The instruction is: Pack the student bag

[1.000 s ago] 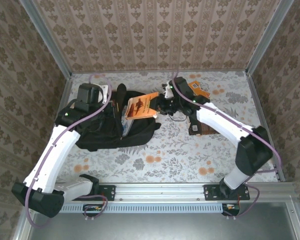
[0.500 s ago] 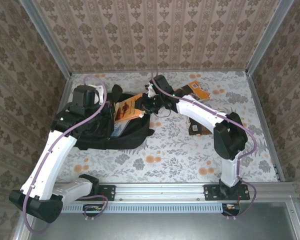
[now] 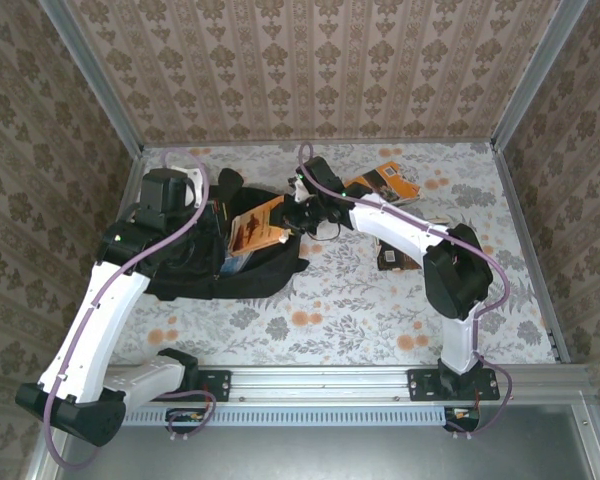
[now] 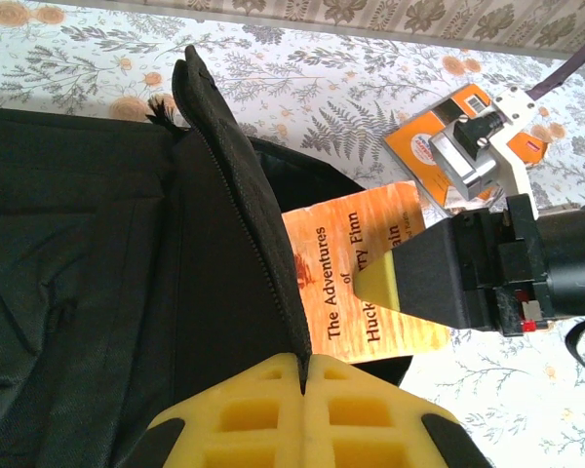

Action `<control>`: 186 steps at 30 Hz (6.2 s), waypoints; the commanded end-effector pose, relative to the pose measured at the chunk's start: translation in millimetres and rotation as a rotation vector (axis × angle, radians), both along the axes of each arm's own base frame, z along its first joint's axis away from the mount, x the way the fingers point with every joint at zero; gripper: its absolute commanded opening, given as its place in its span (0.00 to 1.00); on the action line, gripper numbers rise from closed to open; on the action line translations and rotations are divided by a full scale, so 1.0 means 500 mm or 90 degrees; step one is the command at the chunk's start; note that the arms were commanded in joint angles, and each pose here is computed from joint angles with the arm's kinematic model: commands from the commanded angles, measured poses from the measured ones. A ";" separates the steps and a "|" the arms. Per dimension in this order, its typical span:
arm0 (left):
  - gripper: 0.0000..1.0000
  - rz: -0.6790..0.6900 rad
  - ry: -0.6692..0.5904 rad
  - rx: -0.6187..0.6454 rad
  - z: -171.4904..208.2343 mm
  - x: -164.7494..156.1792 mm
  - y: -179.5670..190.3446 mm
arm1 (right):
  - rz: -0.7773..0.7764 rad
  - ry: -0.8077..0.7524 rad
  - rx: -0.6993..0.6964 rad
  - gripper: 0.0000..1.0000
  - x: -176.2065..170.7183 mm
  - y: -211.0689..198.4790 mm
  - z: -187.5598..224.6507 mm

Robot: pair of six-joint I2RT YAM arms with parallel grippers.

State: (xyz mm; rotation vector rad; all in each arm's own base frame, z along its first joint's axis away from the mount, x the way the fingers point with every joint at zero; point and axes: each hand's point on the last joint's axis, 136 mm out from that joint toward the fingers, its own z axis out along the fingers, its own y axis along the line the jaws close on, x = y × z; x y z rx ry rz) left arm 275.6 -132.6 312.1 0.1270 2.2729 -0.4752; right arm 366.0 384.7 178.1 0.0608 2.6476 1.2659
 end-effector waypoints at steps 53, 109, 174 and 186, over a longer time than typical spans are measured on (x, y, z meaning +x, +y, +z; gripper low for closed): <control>0.00 -0.201 -0.014 -0.050 -0.027 -0.022 -0.219 | -0.267 -0.183 -0.054 0.74 0.084 -0.252 0.100; 0.76 -0.295 0.156 -0.036 -0.188 -0.003 -0.463 | -0.397 0.254 -0.309 0.62 -0.119 -0.707 -0.339; 0.00 -0.652 0.149 0.397 -0.601 -0.351 -0.418 | -0.066 0.149 -0.185 0.79 -0.297 -0.460 -0.280; 0.00 -0.646 0.151 0.443 -0.654 -0.351 -0.397 | -0.046 0.189 -0.041 0.63 -0.338 -0.404 -0.246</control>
